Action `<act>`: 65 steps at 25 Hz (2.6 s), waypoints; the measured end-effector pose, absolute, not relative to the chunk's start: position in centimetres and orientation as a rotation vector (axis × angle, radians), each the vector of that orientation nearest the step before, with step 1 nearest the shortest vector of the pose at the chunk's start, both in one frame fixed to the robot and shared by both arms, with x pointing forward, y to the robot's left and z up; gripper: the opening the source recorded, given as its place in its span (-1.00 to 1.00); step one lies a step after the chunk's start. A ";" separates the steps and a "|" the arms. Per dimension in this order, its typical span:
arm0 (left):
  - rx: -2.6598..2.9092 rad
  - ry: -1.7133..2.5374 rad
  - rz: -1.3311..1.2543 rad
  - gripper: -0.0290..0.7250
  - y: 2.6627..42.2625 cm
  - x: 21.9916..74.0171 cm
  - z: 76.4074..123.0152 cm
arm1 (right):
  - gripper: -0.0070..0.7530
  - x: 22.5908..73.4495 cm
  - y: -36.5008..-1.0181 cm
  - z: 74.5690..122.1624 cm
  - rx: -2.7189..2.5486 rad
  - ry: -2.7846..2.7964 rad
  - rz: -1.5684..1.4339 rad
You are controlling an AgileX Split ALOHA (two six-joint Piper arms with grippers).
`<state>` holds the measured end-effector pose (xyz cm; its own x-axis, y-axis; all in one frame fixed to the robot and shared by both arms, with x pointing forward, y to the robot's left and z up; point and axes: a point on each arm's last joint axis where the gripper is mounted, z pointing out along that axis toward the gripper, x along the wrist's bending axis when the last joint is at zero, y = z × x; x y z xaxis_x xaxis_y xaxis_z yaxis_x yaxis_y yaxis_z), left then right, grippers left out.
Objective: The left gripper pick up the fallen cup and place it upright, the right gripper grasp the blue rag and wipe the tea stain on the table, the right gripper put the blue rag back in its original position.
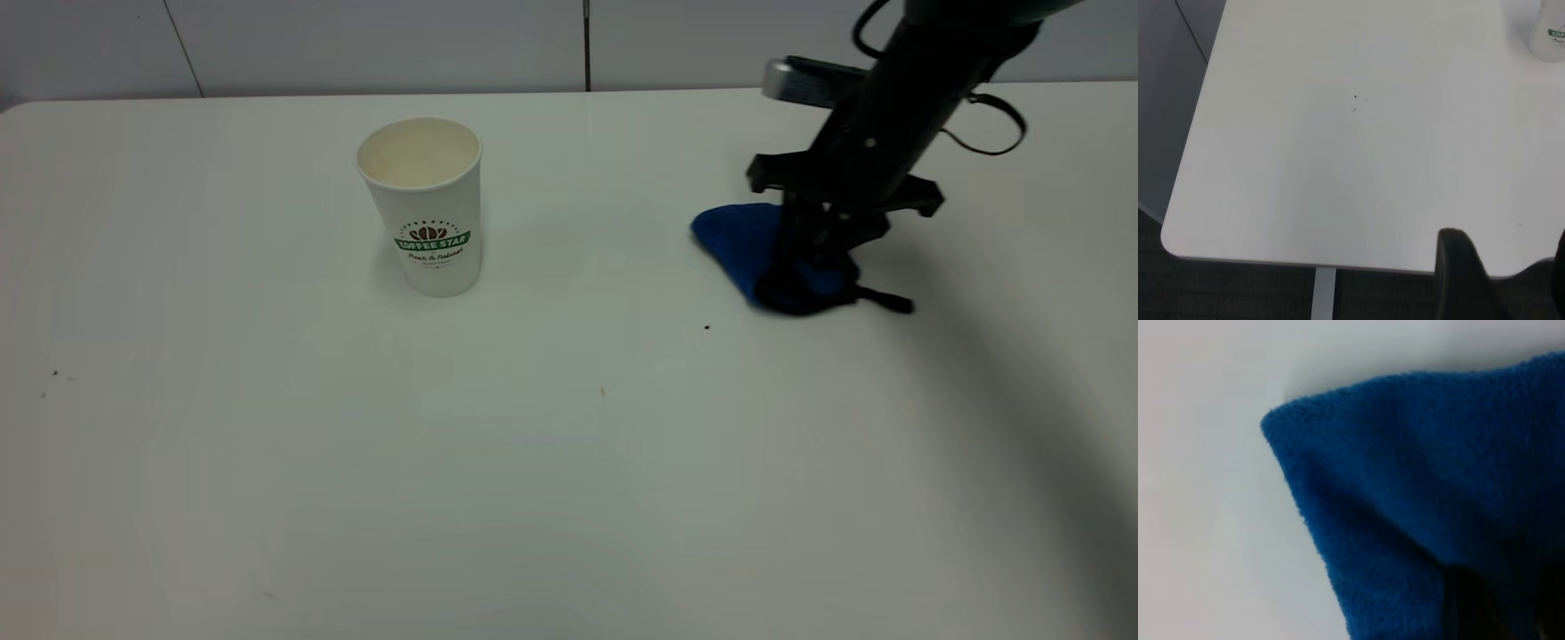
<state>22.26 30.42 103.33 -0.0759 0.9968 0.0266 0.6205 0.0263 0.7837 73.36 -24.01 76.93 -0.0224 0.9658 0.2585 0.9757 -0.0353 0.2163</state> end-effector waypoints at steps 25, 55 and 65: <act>1.646 1.753 0.875 0.04 30.4 22.3 103.3 | 0.93 69.8 -34.7 96.4 -2.144 -2.331 -0.242; 1.646 1.753 0.875 0.04 30.4 22.3 103.3 | 0.84 32.3 -29.6 106.8 -2.422 -2.390 -0.691; 1.646 1.753 0.875 0.04 30.4 22.3 103.3 | 0.81 28.7 -29.9 103.3 -2.520 -2.427 -0.861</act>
<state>22.26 30.42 103.33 -0.0759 0.9968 0.0266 0.6205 0.0263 0.7837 28.74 -29.90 103.31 0.0319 0.9994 0.0165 0.7863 -0.0353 0.6168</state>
